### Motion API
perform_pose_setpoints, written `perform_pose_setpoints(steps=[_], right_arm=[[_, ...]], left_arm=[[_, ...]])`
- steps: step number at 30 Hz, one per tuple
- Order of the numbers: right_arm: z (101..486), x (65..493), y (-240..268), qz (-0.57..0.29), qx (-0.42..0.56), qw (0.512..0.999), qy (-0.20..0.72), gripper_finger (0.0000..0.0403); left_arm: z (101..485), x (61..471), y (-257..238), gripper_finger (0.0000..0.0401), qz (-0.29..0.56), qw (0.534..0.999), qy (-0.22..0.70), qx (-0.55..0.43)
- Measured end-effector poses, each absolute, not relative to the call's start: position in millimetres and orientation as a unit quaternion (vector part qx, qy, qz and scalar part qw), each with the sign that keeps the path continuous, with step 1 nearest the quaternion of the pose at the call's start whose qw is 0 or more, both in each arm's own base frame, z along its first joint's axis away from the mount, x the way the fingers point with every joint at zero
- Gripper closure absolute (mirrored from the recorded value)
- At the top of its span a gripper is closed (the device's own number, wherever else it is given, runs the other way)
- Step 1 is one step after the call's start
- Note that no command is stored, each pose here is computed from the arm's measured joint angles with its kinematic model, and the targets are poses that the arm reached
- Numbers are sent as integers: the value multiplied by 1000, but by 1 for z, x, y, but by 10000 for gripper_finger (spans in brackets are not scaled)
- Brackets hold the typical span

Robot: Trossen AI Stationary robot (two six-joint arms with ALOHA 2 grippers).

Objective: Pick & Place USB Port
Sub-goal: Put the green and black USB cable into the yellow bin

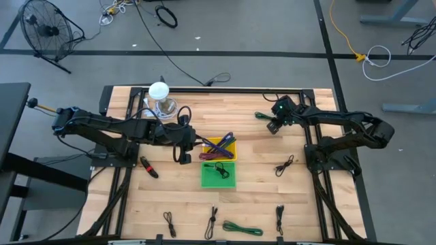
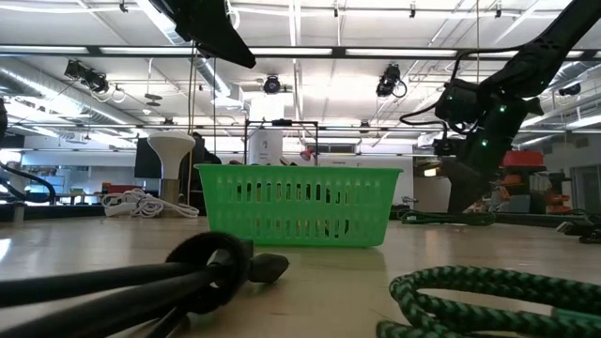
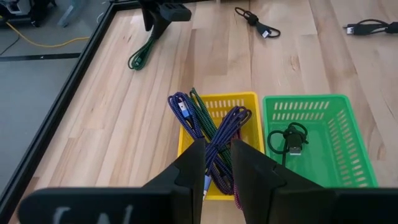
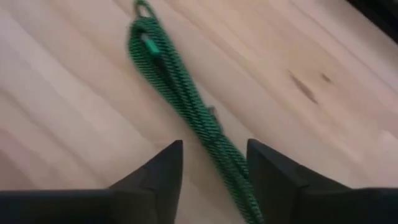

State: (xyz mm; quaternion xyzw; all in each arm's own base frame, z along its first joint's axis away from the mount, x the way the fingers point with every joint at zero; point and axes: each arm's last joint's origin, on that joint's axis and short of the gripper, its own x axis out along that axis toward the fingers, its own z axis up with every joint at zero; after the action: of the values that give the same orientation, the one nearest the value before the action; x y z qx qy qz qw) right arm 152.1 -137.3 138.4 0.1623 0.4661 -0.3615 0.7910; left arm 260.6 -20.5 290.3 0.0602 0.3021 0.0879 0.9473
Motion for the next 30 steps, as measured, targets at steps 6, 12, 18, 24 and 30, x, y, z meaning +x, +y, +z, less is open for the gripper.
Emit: perform_pose_setpoints(steps=[6,12,18,24,30], right_arm=[[139,152,-138,-375,156,787,464,188],[131,154,-140,-373,159,779,479,186],[115,160,-146,-370,162,771,492,187],[113,163,-146,-371,157,772,491,250],[112,163,-145,-370,157,772,493,384]], left_arm=[[290,261,-20,318,88,947,302,60],[290,261,-20,318,88,947,302,60],[290,261,-21,318,88,947,302,60],[290,261,-21,318,88,947,302,59],[290,261,-21,318,88,947,302,59]])
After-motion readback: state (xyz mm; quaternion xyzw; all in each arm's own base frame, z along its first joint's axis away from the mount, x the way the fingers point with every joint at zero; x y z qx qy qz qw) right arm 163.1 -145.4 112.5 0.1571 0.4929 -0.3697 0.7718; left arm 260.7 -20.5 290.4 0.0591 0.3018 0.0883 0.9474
